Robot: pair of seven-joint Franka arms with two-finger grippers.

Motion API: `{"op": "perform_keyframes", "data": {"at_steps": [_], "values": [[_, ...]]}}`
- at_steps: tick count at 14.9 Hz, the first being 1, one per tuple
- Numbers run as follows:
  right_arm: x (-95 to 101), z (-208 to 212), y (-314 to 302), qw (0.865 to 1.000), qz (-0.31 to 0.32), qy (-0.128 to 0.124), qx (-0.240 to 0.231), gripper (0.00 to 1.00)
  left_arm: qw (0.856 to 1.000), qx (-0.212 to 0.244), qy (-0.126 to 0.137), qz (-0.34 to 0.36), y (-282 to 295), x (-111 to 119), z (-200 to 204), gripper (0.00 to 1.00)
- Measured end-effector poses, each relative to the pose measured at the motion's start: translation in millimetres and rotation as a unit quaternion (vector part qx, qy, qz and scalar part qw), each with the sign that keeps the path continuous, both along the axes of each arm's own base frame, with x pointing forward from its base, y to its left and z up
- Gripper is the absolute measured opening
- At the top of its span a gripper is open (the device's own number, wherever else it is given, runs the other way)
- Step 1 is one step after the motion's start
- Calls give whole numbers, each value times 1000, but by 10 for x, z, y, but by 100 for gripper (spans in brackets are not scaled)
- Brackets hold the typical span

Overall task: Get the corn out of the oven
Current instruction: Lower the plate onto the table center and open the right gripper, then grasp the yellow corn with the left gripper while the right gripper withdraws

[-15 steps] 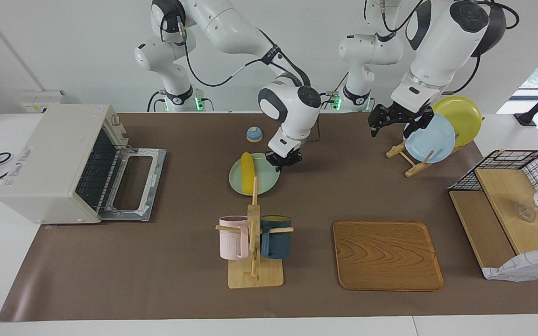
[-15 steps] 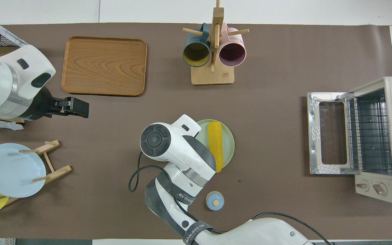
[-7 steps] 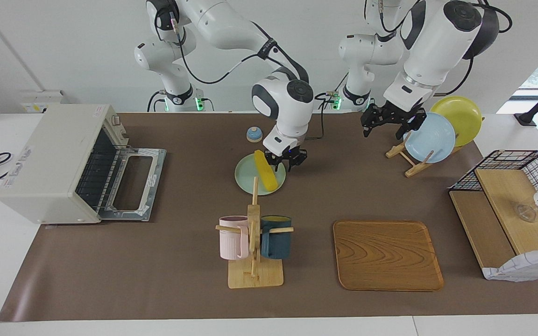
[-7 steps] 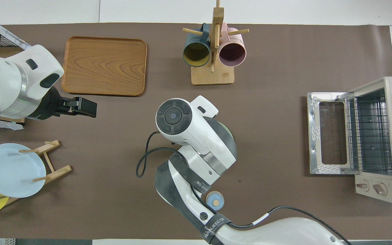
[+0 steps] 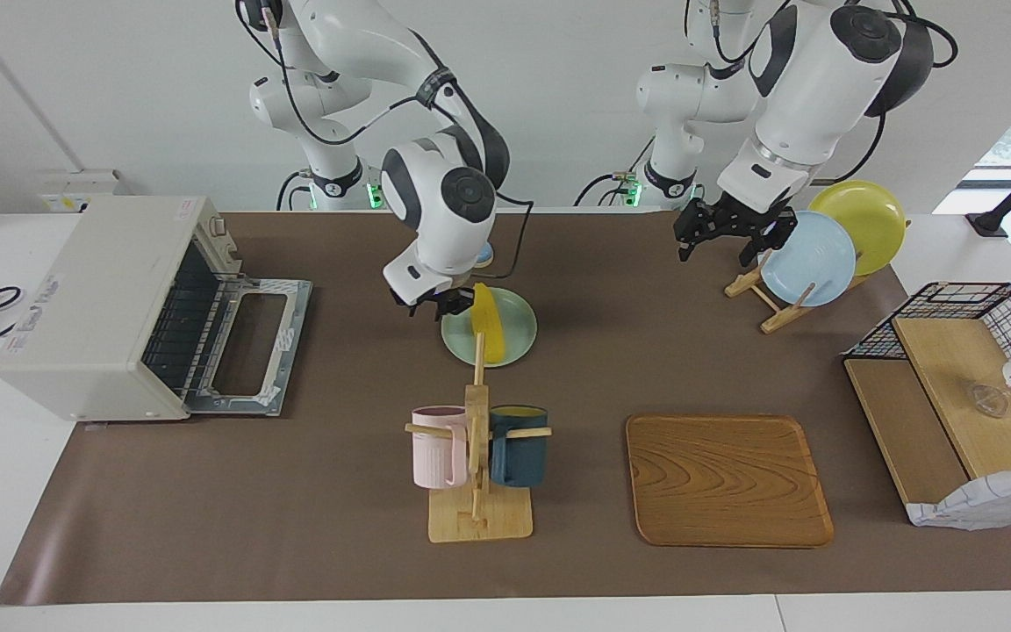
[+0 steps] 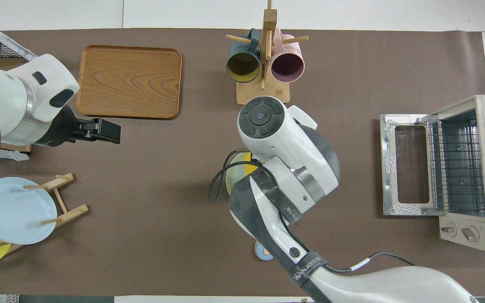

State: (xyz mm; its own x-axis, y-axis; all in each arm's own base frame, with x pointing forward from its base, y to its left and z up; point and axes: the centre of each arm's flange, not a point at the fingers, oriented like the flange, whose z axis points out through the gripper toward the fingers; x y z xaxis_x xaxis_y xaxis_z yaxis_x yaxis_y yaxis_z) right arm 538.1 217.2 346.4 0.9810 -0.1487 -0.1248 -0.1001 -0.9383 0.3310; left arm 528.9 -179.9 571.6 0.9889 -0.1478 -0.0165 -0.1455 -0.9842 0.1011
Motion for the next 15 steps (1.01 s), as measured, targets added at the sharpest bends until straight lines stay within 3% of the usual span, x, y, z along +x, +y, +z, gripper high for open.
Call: {"op": "perform_keyframes", "data": {"at_steps": [2,6,11,15], "values": [[89,-213,-524,1000,-11,-1,10,39,1000,0,1,-8,-268,-17,-109,100],[95,-412,-954,1000,3,4,11,1,1000,1,4,-25,-1074,-135,-490,100],[72,-449,-1148,999,34,19,4,1,999,-3,-1,-43,-1998,-448,-1164,100],[32,-524,-1205,999,34,22,6,1,1000,-13,-16,-20,-2290,-721,-1641,100]]}}
